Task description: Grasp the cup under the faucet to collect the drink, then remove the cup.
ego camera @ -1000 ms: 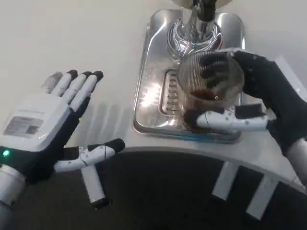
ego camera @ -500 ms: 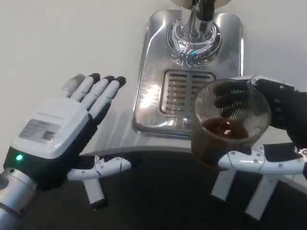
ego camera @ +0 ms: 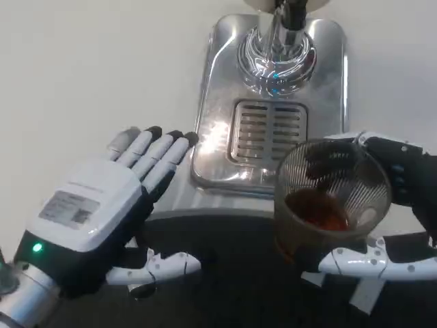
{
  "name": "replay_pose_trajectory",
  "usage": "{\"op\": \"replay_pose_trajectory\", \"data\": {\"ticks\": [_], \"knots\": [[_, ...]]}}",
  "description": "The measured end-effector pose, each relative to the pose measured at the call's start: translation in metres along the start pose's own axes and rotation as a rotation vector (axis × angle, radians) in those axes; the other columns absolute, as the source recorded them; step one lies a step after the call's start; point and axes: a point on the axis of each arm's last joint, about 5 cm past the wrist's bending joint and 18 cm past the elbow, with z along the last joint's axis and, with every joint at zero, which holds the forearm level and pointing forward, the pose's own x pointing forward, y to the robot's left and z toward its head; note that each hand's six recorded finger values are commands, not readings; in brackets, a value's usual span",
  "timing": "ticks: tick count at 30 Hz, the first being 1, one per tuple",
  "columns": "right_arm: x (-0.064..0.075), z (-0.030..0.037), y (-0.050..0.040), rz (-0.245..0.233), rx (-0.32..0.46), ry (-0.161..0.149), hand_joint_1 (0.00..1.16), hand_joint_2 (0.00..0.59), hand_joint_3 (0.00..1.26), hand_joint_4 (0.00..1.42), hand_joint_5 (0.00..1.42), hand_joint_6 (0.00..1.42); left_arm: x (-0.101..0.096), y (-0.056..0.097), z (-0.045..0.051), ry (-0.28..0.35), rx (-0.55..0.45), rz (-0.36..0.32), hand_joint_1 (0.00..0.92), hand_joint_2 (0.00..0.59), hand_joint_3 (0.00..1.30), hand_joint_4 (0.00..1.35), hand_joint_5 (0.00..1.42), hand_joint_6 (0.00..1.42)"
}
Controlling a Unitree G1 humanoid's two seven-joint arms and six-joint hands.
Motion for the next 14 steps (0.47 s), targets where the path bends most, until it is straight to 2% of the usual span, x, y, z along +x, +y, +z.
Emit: {"op": "replay_pose_trajectory", "data": {"ticks": [8,12,14], "knots": [[-0.003,-0.0015,0.0006,0.020,0.013,0.015,1.16,0.552,0.63,0.62,0.72,0.84,0.002,-0.004,0.0076,-0.023,-0.033,-0.011,0.000,0.119,0.00,0.00,0.00,0.00],[-0.004,-0.0019,0.0008,0.011,0.015,0.017,1.16,0.554,0.62,0.61,0.71,0.84,0.002,-0.004,0.0105,-0.041,-0.031,-0.016,0.000,0.118,0.00,0.00,0.00,0.00],[-0.007,-0.0033,0.0021,0.003,0.028,0.031,1.16,0.563,0.61,0.60,0.71,0.83,0.001,-0.005,0.0113,-0.038,-0.034,-0.017,0.000,0.118,0.00,0.00,0.00,0.00]]}}
